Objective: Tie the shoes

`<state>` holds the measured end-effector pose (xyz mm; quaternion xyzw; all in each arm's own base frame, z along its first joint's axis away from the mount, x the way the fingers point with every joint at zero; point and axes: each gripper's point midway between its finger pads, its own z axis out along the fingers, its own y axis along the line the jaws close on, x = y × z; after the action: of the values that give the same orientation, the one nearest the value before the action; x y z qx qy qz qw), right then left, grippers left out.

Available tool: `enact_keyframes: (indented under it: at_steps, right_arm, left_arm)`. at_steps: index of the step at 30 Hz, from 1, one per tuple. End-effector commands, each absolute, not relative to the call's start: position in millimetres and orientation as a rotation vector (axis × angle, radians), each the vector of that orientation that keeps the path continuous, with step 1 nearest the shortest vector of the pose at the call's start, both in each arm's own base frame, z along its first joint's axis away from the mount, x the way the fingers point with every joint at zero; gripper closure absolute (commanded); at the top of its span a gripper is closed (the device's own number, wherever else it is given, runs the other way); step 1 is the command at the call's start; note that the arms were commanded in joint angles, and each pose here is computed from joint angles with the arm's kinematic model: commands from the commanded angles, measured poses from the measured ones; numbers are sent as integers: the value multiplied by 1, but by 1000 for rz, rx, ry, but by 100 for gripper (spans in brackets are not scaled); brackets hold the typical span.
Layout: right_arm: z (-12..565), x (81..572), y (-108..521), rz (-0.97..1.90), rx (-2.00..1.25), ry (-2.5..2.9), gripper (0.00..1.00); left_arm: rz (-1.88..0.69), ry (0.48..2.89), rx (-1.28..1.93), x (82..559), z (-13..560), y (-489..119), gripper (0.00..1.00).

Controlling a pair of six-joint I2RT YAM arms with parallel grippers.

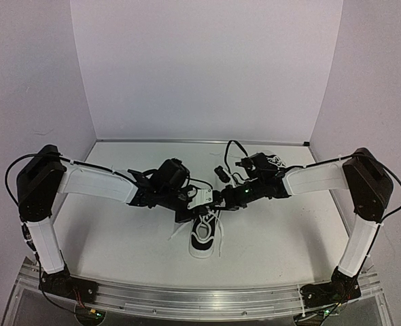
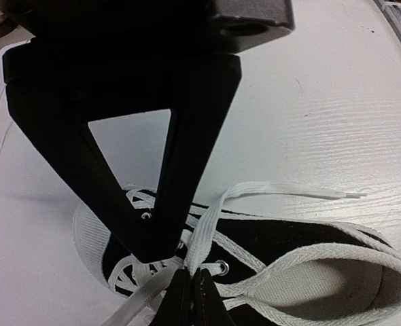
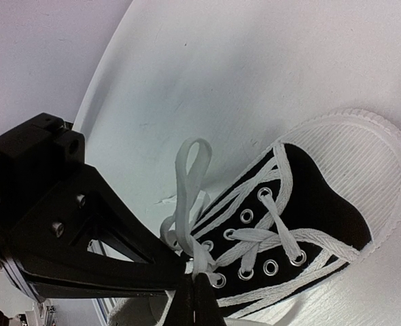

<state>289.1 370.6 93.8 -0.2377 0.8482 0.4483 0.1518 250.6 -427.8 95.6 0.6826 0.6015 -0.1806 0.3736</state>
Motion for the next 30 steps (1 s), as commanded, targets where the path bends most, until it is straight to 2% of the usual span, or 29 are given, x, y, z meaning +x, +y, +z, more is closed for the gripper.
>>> enact_keyframes:
  at_steps: [1,12,30]
  right_arm:
    - [116,291,375,1300,-701,2360,100]
    - [122,289,375,1315,-704,2346,100]
    - [112,287,373,1308,-699,2367,100]
  left_arm:
    - [-506,1525,1695,257,108,-439,97]
    - [-508,1619,1598,272,89,-443,100]
    - [-669,1633,1392,271,105,-432,100]
